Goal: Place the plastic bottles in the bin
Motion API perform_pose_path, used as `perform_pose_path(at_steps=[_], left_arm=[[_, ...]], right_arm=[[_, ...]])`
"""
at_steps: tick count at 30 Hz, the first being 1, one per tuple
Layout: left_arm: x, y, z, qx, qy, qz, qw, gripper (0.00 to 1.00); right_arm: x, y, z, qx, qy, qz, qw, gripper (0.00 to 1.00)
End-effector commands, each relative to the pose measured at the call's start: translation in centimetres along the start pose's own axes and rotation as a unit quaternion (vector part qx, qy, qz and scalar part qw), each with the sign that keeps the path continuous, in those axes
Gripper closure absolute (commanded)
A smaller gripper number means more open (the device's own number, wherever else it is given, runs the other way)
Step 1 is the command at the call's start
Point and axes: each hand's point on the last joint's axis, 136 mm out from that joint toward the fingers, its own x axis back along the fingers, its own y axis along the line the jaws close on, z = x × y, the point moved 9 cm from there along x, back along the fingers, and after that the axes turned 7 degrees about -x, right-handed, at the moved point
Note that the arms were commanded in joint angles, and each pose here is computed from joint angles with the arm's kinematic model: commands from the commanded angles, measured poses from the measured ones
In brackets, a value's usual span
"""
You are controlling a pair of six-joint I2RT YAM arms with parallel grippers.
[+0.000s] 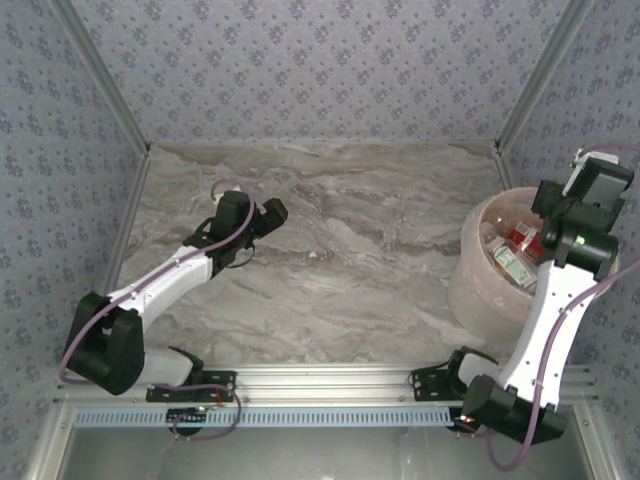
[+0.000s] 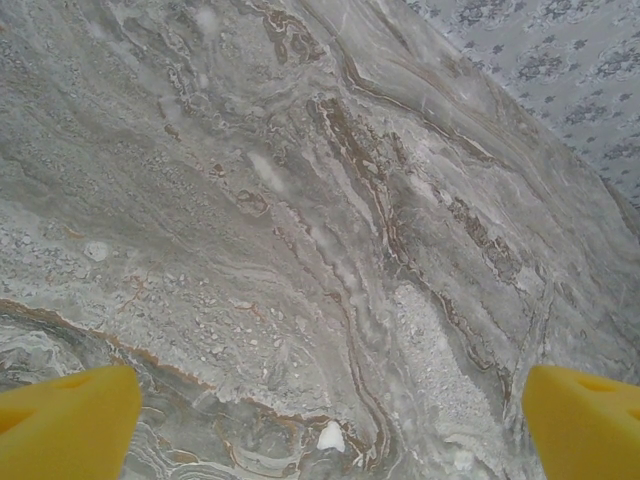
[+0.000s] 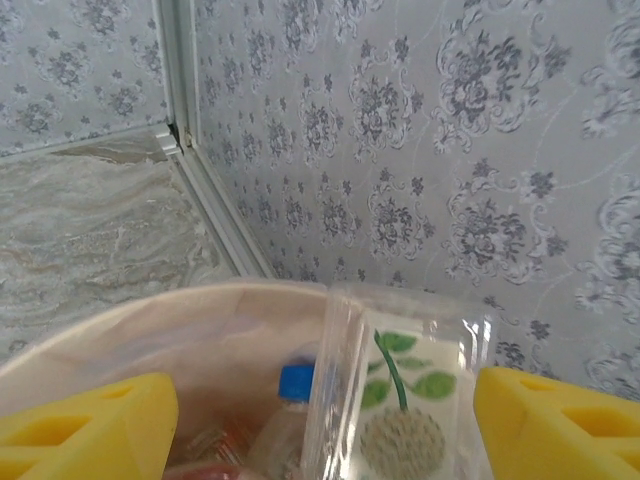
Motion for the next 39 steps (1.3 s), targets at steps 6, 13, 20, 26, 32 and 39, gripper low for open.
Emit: perform_pose_path(at_steps=[6,13,20,26,32,39], left_arm=[[-0.3,-0.5,-0.2,0.001,0.004,-0.002,1.000,0.02],[-0.9,-0.8,0.0,0.000,0.014,0.001,1.000,0.02],[-1.3,-1.1,0.0,-0.005,0.017,0.001,1.000,0.02],[-1.3,-1.1,0.1,-0.007,0.021,0.000,1.000,0.02],[-1.6,-1.0,0.2,-0.008,0.022,-0.003,1.000,0.02],[-1.7,-0.8,0.4,-0.006,0.024,-0.007,1.000,0.02]], right_arm=[[-4.0,0.1,1.1,-0.022,0.090,0.009,0.996,0.21],[-1.9,2.2,2.0,-0.033,0.082,-0.103,0.991,0.24],[2.0,3.1,1.5,-0.039,0.032,-0.185,0.982,0.23],[2.5,-0.1,-0.3,-0.074,-0.030,-0.034,0.996,0.14],[-1.5,-1.5,-0.1,-0.092,0.015,0.008,0.996,0.00],[-3.7,-0.4,0.3,-0.089,0.038,-0.049,0.994,0.00]])
